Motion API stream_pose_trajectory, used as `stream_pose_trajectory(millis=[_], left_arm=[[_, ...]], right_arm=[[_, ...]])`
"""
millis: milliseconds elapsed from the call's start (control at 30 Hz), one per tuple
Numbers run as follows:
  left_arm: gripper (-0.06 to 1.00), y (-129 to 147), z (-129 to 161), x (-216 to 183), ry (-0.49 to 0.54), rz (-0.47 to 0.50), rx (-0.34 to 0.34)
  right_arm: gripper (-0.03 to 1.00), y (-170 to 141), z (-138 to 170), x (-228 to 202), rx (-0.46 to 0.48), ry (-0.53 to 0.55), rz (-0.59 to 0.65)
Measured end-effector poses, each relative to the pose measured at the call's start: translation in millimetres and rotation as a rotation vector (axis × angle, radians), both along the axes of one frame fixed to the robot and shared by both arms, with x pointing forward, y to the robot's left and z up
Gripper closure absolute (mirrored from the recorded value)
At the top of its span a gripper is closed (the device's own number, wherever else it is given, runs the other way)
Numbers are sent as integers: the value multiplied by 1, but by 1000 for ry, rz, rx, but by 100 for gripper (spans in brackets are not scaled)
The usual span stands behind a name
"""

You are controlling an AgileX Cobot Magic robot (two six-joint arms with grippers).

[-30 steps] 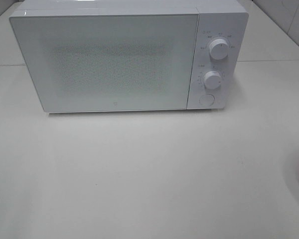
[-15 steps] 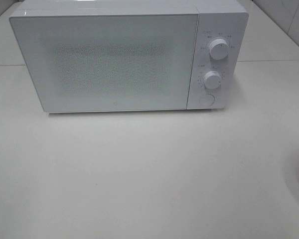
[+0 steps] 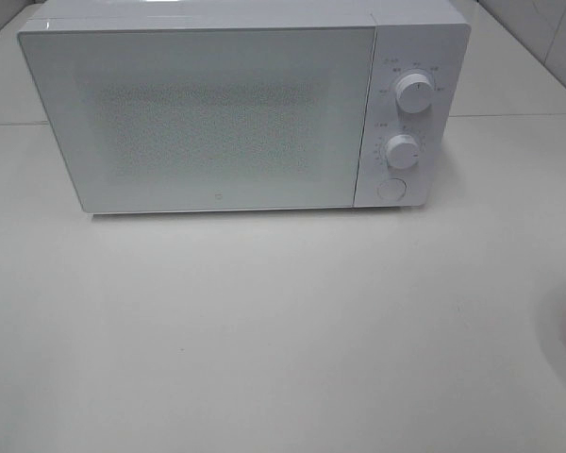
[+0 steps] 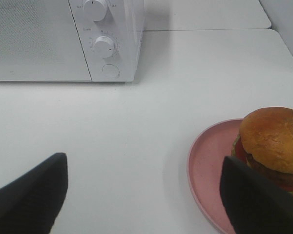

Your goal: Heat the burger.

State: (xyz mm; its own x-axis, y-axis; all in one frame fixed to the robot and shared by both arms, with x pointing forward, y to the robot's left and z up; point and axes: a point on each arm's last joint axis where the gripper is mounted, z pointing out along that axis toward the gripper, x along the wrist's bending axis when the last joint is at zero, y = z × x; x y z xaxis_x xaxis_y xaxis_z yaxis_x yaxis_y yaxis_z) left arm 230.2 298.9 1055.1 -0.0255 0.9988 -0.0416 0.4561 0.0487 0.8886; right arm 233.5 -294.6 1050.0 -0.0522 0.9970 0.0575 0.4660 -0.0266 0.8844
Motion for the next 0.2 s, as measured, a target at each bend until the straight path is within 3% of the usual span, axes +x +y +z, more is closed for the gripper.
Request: stream_pose_trajectory(millis=[200], left_arm=[[-4,0,0,0,0,0,0]], right_arm=[[21,0,0,0,0,0,0]])
